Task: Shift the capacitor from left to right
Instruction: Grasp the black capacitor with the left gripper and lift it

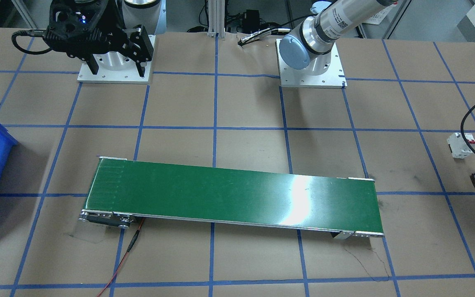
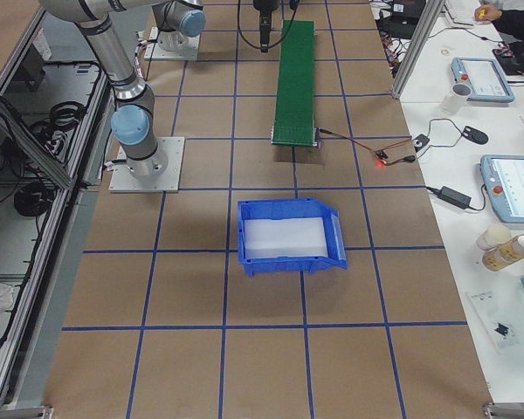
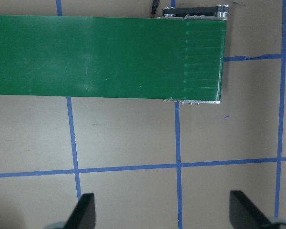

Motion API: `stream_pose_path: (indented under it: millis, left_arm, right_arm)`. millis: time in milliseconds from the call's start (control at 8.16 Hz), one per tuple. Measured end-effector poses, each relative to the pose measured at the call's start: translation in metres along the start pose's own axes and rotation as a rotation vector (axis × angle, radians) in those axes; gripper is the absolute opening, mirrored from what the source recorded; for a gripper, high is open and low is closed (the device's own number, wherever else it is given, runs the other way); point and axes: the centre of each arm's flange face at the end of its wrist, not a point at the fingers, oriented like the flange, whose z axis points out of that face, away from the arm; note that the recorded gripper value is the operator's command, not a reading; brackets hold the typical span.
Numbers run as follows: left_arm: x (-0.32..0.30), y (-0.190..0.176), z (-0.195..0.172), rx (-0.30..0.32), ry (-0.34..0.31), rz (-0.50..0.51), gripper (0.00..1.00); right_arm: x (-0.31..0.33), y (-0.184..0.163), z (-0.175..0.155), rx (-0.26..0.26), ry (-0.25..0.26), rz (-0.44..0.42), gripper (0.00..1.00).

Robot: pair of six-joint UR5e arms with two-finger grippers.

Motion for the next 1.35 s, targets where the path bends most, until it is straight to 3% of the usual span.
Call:
stream_pose_path:
  millis: [490, 1103, 1226, 1348]
  left_arm:
    - [-0.019, 0.000, 0.041, 0.022, -0.028, 0.052, 1.00]
    - [-0.022, -0.002, 0.079, 0.000, 0.007, 0.062, 1.00]
    - [-0.024, 0.000, 0.088, -0.006, 0.018, 0.059, 0.94]
    - [-0.025, 0.001, 0.092, -0.010, 0.023, 0.059, 0.78]
  right_arm:
    - [-0.001, 0.000, 0.000, -0.001, -0.003, -0.001, 1.00]
    - [-0.001, 0.000, 0.001, -0.002, -0.007, -0.001, 1.00]
    - [-0.001, 0.000, 0.001, -0.002, -0.006, -0.001, 1.00]
    - [-0.001, 0.000, 0.001, -0.002, -0.005, -0.001, 1.00]
